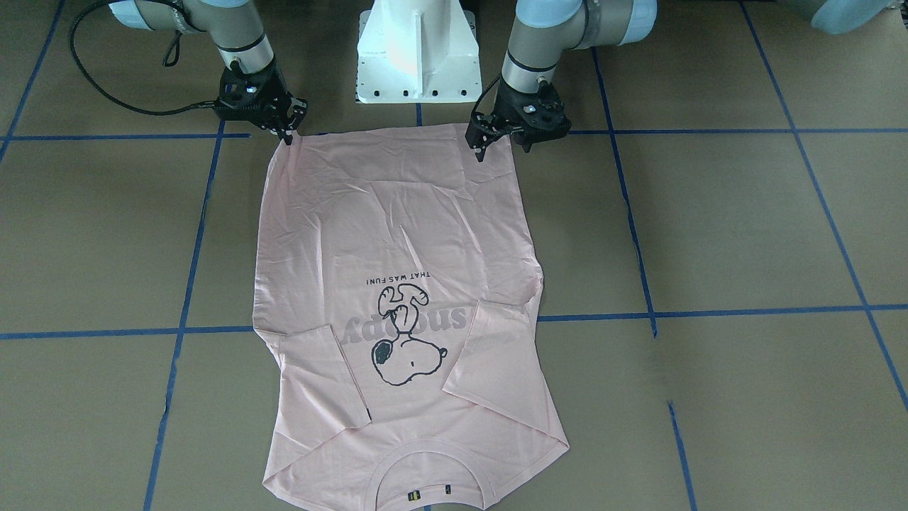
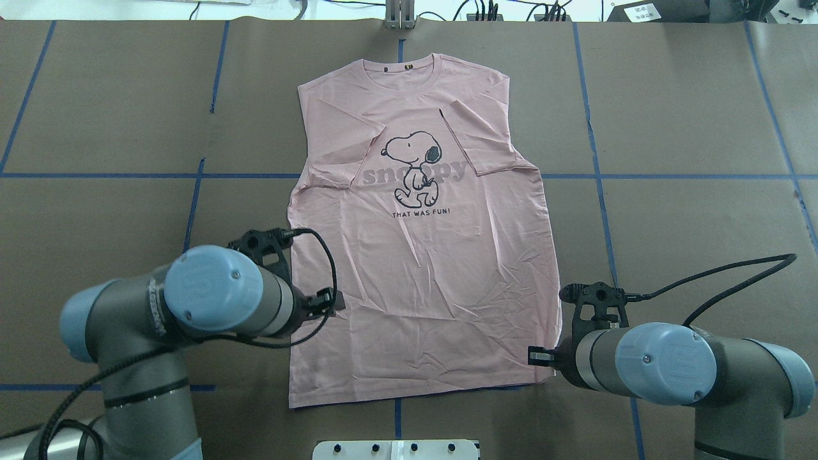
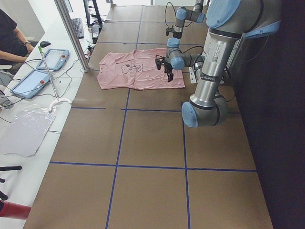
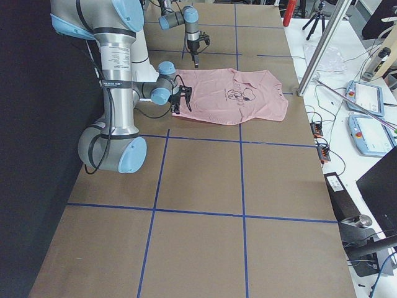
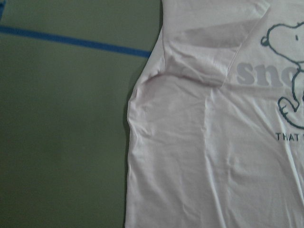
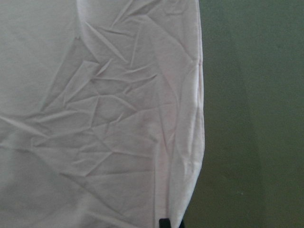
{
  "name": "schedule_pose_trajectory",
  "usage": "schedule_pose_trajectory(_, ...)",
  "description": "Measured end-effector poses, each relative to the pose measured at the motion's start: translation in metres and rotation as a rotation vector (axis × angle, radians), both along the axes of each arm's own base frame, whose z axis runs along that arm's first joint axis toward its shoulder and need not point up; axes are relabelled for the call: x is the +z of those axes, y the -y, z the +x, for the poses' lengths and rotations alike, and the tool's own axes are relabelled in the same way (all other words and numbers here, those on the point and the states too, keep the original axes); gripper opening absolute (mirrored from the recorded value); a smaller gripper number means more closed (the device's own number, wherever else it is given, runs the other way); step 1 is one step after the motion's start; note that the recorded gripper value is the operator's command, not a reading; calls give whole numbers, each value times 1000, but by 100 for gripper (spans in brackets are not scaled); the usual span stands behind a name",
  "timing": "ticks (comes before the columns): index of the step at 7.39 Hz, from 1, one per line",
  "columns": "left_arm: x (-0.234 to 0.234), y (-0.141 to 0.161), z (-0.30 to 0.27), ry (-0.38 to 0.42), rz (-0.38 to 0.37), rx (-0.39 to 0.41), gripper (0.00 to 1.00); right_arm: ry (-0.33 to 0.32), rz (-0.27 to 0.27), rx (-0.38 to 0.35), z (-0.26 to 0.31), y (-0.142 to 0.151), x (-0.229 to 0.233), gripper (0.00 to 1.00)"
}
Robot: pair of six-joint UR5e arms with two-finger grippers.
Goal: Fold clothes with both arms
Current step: 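Move both grippers to the shirt hem corners nearest the robot, then grasp the hem corners with both grippers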
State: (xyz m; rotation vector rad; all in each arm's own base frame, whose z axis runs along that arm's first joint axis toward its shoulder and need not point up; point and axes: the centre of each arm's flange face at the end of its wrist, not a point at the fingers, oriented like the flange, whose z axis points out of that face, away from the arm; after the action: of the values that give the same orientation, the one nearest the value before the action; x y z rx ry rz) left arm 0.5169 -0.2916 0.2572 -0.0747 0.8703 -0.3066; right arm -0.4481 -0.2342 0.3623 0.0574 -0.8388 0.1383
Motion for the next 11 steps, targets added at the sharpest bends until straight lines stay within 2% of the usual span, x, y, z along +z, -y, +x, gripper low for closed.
schedule_pose_trajectory(2,8,-54,25,50,-67,10,98,10,3,1,-1,0,-5,0)
schedule_pose_trajectory(3,12,-70,30,64,-81,13,98,15,5,2,-1,1,-7,0)
schedule_pose_trajectory(8,30,-79,33,87,-84,22,97,29,9,5,2,1,-14,0)
schedule_pose_trajectory(11,36,-81,31,67,-81,25,96,33,10,7,4,2,-16,0)
